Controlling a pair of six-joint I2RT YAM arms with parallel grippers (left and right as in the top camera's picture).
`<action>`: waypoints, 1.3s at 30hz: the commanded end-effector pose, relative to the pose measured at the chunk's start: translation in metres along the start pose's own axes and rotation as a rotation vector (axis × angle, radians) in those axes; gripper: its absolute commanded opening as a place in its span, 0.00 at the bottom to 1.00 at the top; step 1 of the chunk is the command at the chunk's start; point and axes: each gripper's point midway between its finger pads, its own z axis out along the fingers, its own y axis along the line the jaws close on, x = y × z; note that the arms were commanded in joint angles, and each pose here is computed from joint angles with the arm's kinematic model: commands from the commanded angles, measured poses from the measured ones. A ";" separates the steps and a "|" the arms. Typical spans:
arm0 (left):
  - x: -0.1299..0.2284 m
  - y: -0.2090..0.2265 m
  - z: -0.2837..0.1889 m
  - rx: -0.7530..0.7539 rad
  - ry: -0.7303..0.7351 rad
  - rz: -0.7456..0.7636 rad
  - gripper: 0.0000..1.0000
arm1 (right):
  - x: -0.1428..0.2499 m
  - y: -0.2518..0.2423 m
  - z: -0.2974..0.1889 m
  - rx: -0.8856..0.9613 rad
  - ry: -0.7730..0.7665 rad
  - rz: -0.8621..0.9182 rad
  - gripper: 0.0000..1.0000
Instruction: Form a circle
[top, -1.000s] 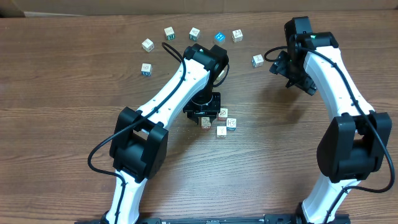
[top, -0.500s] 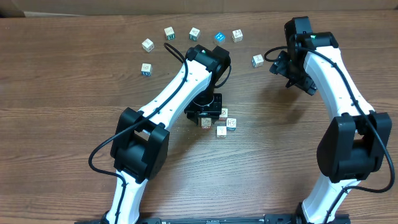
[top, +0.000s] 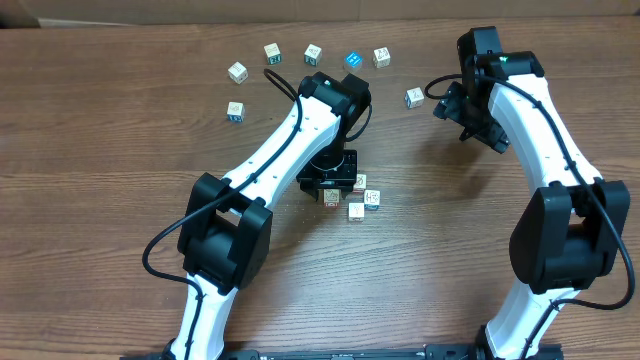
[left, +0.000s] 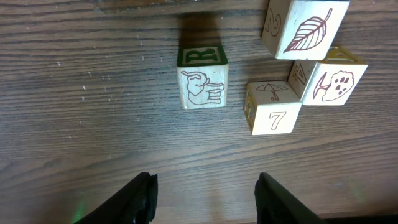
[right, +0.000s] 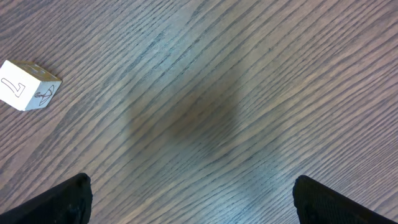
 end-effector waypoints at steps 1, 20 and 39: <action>0.000 0.000 0.001 -0.015 -0.006 -0.001 0.50 | -0.009 0.002 -0.016 -0.028 -0.040 0.014 1.00; -0.001 -0.001 0.001 -0.012 -0.009 0.000 0.53 | -0.009 0.002 -0.016 -0.028 -0.040 0.014 1.00; -0.002 -0.001 0.001 -0.011 -0.012 0.001 0.73 | -0.009 0.002 -0.016 -0.028 -0.040 0.014 1.00</action>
